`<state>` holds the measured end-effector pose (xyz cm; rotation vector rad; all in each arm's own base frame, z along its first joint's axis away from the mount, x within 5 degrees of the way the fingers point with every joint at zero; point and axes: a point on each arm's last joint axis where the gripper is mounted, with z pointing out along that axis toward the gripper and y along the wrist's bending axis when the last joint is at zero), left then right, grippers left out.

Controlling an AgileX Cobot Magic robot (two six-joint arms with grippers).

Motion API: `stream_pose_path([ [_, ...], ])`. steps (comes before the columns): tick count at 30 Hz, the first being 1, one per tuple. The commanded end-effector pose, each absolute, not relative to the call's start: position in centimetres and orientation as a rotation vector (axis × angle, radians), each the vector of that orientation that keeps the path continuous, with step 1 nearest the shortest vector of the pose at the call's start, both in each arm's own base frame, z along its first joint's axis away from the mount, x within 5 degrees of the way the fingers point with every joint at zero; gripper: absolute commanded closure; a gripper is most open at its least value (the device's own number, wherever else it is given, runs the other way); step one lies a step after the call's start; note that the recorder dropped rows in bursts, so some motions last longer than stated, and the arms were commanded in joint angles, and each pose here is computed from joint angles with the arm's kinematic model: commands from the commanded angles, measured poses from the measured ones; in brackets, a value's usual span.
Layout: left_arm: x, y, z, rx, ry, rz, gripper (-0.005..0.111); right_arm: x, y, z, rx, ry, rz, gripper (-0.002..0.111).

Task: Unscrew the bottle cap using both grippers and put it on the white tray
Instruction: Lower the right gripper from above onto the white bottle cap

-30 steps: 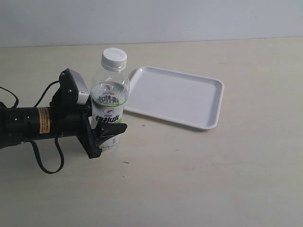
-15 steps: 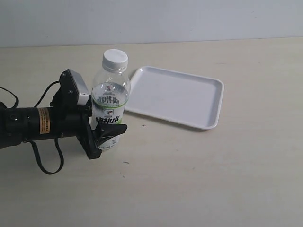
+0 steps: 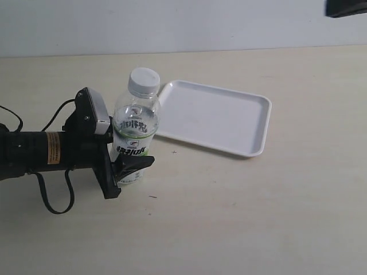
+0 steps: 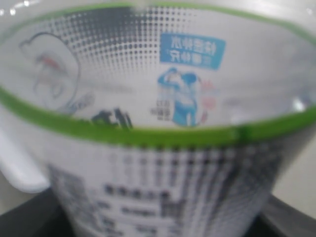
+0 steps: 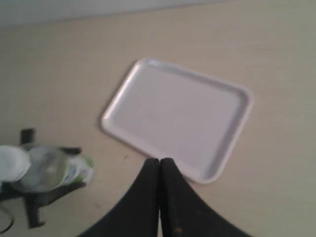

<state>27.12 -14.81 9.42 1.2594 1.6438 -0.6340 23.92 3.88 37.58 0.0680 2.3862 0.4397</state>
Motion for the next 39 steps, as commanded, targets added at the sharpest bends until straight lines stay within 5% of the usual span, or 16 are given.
stream_pose_path([
  [1, 27.1, -15.1, 10.2, 1.264, 1.587, -0.642, 0.107, 26.6, 8.7, 37.6, -0.201, 2.566, 0.577, 0.108],
  [15, 27.0, -15.1, 10.2, 1.280, 1.579, -0.642, 0.107, 29.1, 19.1, 34.4, -0.652, 2.719, 0.575, 0.101],
  [28, 27.0, -15.1, 10.1, 1.287, 1.575, -0.644, 0.107, 30.8, 24.0, 33.4, -0.788, 2.694, 0.387, 0.045],
  [39, 27.0, -15.1, 10.2, 1.285, 1.572, -0.646, 0.107, 31.6, 24.5, 32.2, -0.784, 2.697, 0.376, 0.050],
])
